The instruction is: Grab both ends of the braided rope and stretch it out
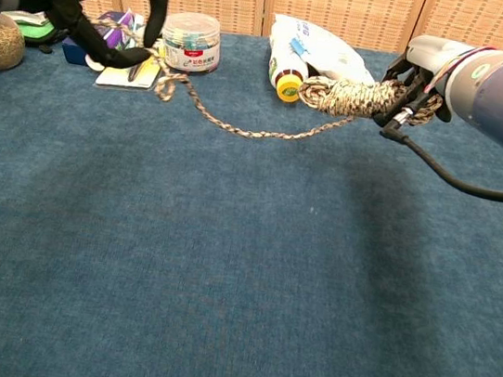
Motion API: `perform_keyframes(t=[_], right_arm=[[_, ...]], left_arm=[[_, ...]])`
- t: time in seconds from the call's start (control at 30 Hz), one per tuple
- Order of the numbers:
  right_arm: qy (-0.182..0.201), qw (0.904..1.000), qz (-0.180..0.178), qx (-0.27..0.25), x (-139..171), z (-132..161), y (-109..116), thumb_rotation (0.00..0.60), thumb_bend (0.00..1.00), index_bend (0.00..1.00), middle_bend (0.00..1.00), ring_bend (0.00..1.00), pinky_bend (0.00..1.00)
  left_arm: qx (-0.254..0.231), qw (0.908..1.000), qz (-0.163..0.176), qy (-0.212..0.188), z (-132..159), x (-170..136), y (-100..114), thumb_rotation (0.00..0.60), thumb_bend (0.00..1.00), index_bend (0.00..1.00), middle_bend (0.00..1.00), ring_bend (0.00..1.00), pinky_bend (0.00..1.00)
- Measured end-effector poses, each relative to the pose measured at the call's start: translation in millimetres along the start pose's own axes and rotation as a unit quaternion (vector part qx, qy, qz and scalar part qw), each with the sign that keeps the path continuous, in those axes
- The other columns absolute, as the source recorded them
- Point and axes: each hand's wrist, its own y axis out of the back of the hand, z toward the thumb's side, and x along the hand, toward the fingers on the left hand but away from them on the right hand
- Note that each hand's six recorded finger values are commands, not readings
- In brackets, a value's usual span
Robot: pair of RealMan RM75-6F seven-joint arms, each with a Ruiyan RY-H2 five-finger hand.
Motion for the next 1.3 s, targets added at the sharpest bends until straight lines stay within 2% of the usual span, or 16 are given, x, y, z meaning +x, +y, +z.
perform_keyframes(t=[0.23,0.47,0.87,1.03,1.2,1.3], right_arm=[[-0.017,0.9998,0.005,0.003,-4,2,-7,0.6,1.0,0.66,0.73,0.58,0.81],[-0.014,0.9998,0.013,0.005,-1,-2,-17,0.6,1.0,0.66,0.73,0.58,0.81],[0.0,0.9998,0.016,0.013,4,4,-27,0.6,1.0,0.67,0.74,0.58,0.81],[0.004,0.9996,0.022,0.014,7,3,-31,0.6,1.0,0.67,0.74,0.58,0.81],[0.012,0.9992,0.036,0.014,9,4,-36,0.6,1.0,0.67,0.74,0.58,0.81],[0.021,0.9988,0.041,0.016,11,6,-38,0.6,1.0,0.67,0.74,0.58,0.81]], left_arm=[[-0.036,0.9993,-0.006,-0.013,22,14,4,0.6,0.37,0.63,0.0,0.0,0.0],[-0.104,0.9943,-0.019,-0.011,39,37,10,0.6,0.37,0.64,0.0,0.0,0.0],[-0.189,0.9813,0.029,-0.026,82,74,42,0.6,0.37,0.64,0.0,0.0,0.0],[-0.21,0.9763,0.045,-0.026,92,83,49,0.6,0.37,0.64,0.0,0.0,0.0],[-0.248,0.967,0.052,-0.025,106,92,52,0.6,0.37,0.64,0.0,0.0,0.0],[-0.254,0.9654,0.055,-0.024,111,97,53,0.6,0.37,0.64,0.0,0.0,0.0]])
